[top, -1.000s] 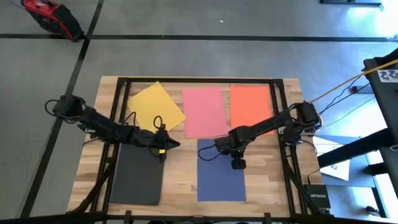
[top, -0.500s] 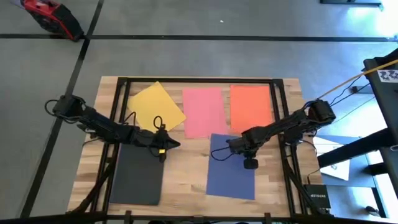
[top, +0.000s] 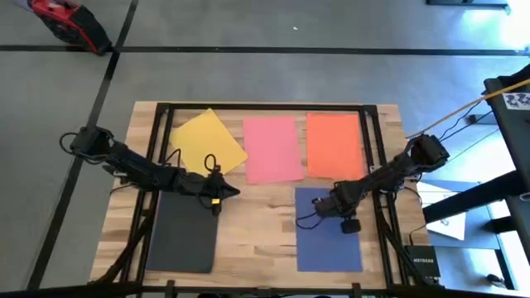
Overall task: Organize paper
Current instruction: Move the blue paper from bottom left to bottom right table
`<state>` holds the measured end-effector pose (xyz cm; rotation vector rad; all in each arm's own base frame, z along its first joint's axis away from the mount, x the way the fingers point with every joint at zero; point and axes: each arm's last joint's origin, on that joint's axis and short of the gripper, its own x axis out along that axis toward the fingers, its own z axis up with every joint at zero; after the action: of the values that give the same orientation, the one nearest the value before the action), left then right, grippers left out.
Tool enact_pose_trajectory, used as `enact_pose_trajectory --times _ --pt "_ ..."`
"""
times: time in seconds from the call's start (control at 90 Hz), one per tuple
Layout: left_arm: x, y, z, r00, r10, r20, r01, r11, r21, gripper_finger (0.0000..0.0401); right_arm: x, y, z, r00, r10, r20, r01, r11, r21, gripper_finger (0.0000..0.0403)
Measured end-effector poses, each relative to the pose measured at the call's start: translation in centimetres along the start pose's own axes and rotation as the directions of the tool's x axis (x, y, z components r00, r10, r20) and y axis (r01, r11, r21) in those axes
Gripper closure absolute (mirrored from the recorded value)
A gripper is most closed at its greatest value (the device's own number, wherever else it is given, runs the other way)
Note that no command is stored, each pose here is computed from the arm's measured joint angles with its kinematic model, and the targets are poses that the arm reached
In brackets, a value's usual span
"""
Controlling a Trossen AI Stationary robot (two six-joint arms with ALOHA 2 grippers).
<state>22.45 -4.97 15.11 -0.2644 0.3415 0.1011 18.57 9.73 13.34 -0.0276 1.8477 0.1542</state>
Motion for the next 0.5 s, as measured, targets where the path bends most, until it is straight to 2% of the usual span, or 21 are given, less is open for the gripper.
enact_pose_trajectory --times 0.178,0.356,0.5 --pt "0.0 0.0 0.0 1.000 0.000 0.000 0.000 1.000 0.000 0.0401 -0.5 1.0 -0.9 1.000 0.007 0.012 -0.007 1.000 0.012 0.0403" --pt "0.0 0.0 0.0 1.000 0.000 -0.001 0.000 1.000 0.000 0.0401 -1.3 1.0 -1.7 1.000 0.000 0.029 -0.002 0.997 0.076 0.0403" --pt "0.0 0.2 0.0 1.000 0.008 -0.001 -0.008 1.000 0.009 0.0401 -2.1 0.8 -2.0 0.994 -0.032 0.107 0.020 0.993 0.113 0.0403"
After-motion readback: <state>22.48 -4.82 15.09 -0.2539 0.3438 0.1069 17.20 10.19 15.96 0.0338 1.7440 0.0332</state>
